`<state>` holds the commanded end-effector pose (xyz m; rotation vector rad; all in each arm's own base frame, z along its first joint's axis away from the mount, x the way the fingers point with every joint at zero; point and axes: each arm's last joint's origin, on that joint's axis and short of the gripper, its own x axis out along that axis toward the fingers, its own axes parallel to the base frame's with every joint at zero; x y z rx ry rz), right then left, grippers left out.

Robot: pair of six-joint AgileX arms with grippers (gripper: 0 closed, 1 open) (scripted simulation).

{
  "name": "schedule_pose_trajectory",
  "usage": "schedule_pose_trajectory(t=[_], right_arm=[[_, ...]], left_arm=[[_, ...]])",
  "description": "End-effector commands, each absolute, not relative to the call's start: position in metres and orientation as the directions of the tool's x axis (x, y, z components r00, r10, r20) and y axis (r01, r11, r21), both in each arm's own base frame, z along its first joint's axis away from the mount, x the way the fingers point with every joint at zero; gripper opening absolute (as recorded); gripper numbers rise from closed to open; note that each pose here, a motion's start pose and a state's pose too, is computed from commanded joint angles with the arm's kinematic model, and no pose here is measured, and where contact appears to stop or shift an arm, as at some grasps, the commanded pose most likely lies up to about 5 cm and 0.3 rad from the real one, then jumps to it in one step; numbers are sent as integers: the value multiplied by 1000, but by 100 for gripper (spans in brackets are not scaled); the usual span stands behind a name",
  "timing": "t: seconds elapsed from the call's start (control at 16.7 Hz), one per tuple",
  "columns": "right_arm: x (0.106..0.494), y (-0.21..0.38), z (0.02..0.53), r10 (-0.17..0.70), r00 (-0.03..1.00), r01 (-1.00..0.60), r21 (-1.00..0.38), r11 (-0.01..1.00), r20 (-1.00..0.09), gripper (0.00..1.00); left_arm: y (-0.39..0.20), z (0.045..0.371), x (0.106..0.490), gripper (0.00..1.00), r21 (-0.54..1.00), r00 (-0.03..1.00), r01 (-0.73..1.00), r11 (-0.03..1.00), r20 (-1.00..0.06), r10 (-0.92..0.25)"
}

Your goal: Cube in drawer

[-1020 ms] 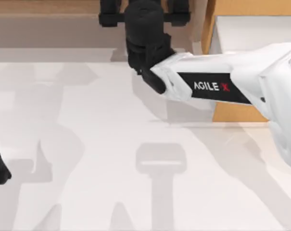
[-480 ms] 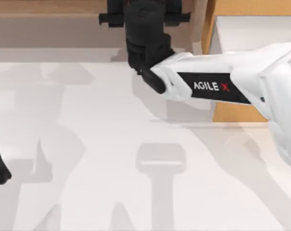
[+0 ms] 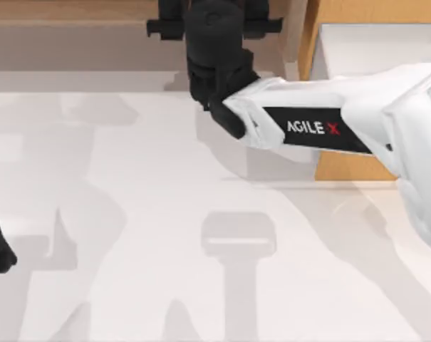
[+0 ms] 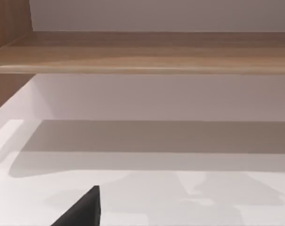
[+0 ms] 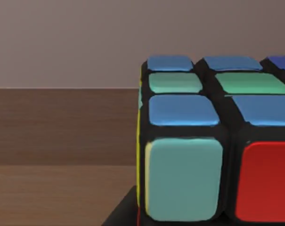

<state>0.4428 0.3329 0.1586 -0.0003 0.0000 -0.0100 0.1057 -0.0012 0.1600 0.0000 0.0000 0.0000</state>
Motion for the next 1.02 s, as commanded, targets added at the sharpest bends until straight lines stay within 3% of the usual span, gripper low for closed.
schedule_pose_trajectory(t=[1.02], right_arm=[[421,335,180,-6,1000,6,3,1000,2,0]], left_arm=[[-1,160,106,100,0,1000,0,1000,0,0]])
